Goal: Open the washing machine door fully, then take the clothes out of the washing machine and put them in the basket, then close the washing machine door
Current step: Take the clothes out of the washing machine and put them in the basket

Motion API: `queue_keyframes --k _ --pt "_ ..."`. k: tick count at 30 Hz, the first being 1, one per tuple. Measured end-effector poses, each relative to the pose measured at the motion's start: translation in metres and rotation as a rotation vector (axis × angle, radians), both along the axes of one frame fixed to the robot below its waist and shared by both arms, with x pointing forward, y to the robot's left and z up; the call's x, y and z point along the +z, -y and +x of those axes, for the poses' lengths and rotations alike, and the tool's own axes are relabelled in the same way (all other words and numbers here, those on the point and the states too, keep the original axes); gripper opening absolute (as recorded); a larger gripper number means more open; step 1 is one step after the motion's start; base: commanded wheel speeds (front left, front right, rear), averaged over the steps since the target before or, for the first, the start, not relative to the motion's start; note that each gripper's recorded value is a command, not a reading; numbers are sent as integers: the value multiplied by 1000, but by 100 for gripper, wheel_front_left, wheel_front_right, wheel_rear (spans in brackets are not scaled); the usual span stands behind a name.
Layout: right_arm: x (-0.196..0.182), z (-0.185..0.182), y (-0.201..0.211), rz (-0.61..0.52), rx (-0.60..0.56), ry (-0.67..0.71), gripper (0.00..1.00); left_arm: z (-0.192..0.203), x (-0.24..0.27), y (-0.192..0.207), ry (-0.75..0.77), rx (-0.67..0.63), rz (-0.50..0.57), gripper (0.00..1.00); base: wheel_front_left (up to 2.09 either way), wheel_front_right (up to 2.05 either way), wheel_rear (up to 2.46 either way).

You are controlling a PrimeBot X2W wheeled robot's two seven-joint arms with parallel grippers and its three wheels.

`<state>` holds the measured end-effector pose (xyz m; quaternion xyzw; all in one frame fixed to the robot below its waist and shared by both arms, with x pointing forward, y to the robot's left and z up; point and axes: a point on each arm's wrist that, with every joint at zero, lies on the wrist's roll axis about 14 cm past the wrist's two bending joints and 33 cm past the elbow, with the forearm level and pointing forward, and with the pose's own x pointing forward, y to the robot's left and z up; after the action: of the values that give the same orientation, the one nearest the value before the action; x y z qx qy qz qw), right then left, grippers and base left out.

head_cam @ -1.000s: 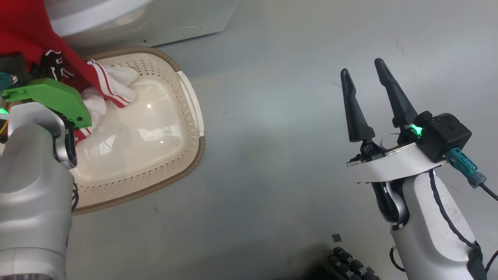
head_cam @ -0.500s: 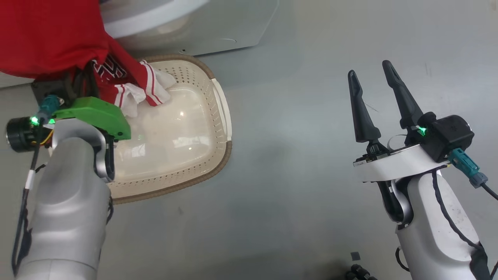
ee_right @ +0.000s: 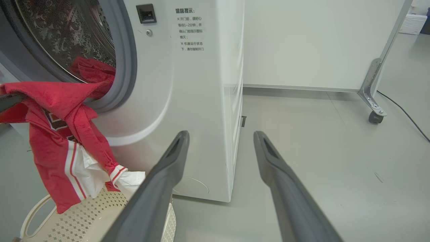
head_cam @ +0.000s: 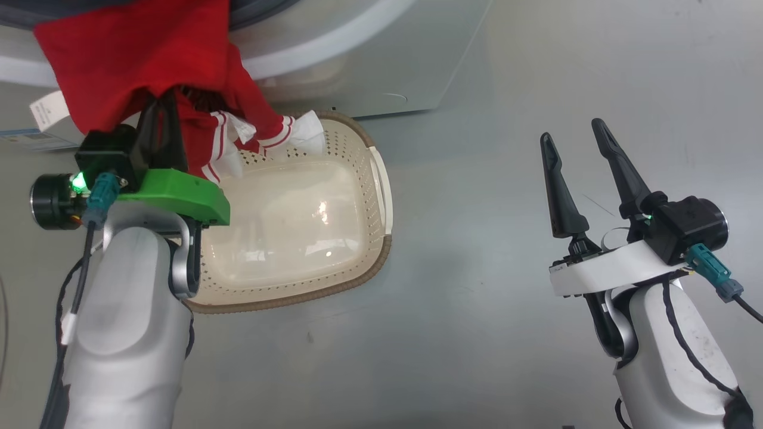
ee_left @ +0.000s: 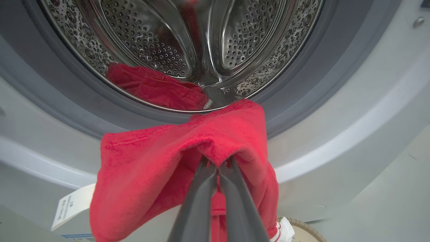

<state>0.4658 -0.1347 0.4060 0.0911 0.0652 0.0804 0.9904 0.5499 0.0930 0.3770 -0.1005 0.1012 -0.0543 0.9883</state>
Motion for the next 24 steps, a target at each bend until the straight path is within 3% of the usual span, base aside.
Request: queue_keyframes --k 12,24 --pt "15 -6 -21 17 53 30 100 -34 52 1 131 -37 19 0 0 0 0" --pt "24 -13 -29 15 88 47 100 -89 11 30 -22 -129 -12 0 0 0 0"
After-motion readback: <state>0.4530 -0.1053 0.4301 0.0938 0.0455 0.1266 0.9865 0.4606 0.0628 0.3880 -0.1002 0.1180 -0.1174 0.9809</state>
